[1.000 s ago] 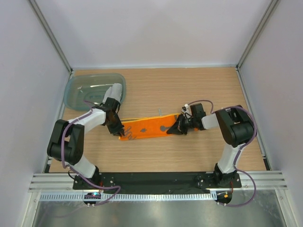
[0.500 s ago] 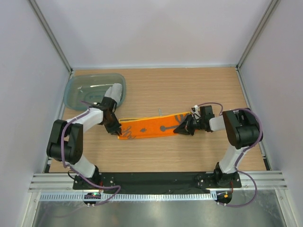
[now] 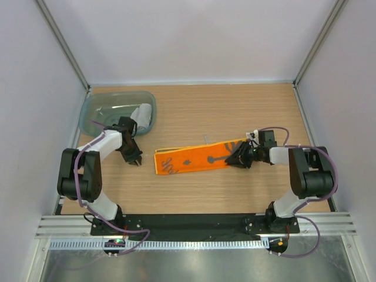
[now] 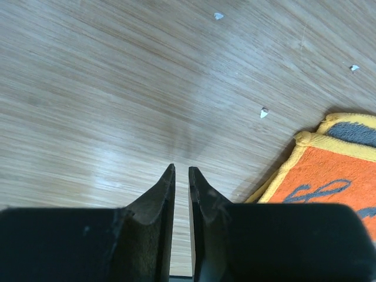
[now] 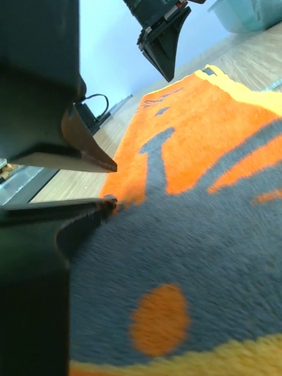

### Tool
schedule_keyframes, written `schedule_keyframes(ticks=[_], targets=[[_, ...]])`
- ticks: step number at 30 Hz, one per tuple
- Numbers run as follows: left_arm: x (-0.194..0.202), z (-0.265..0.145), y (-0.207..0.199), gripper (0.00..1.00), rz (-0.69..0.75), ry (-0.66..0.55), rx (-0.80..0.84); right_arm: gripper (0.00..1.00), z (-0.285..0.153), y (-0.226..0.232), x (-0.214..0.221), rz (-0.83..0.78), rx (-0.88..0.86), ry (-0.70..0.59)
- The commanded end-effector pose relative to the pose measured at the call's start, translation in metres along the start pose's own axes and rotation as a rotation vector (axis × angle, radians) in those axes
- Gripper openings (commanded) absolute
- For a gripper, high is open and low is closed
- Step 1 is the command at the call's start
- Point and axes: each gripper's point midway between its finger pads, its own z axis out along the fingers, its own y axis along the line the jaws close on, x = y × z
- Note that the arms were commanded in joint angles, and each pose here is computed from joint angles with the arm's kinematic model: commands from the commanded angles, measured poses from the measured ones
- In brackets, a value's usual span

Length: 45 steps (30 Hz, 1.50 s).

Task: Roll the towels
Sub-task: Fold the towel

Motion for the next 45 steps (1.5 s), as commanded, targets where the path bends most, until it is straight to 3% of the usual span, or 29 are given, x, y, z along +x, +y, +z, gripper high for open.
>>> schedule_keyframes(ticks=[1,3,8,15,21,26,37,41,45], targets=[[-0.012,-0.016,-0.002,0.15,0.022,-0.051,0.011,0.34,-0.02,0.01,-0.005,-0.059,0.048,-0.051],[-0.014,-0.026,-0.007,0.13,0.027,-0.077,0.043,0.42,-0.028,0.021,-0.008,-0.087,0.042,-0.061],[-0.004,-0.058,-0.04,0.16,0.104,-0.135,0.158,0.43,-0.056,0.048,-0.019,-0.156,0.074,-0.133],[0.023,-0.089,-0.064,0.23,0.247,-0.098,0.254,0.45,-0.113,0.009,-0.041,-0.114,0.404,-0.441],[0.027,-0.096,-0.046,0.26,0.379,-0.105,0.211,0.46,-0.124,-0.028,-0.036,0.017,0.462,-0.49],[0.038,-0.083,-0.029,0.26,0.407,-0.101,0.182,0.33,-0.129,-0.05,-0.052,0.132,0.475,-0.487],[0.034,-0.084,-0.031,0.26,0.415,-0.143,0.201,0.22,-0.115,-0.075,-0.075,0.172,0.494,-0.505],[0.032,-0.086,-0.029,0.26,0.411,-0.162,0.198,0.13,-0.113,-0.064,-0.084,0.165,0.44,-0.511],[0.032,-0.084,-0.029,0.26,0.412,-0.158,0.191,0.1,-0.117,-0.047,-0.09,0.145,0.376,-0.538]])
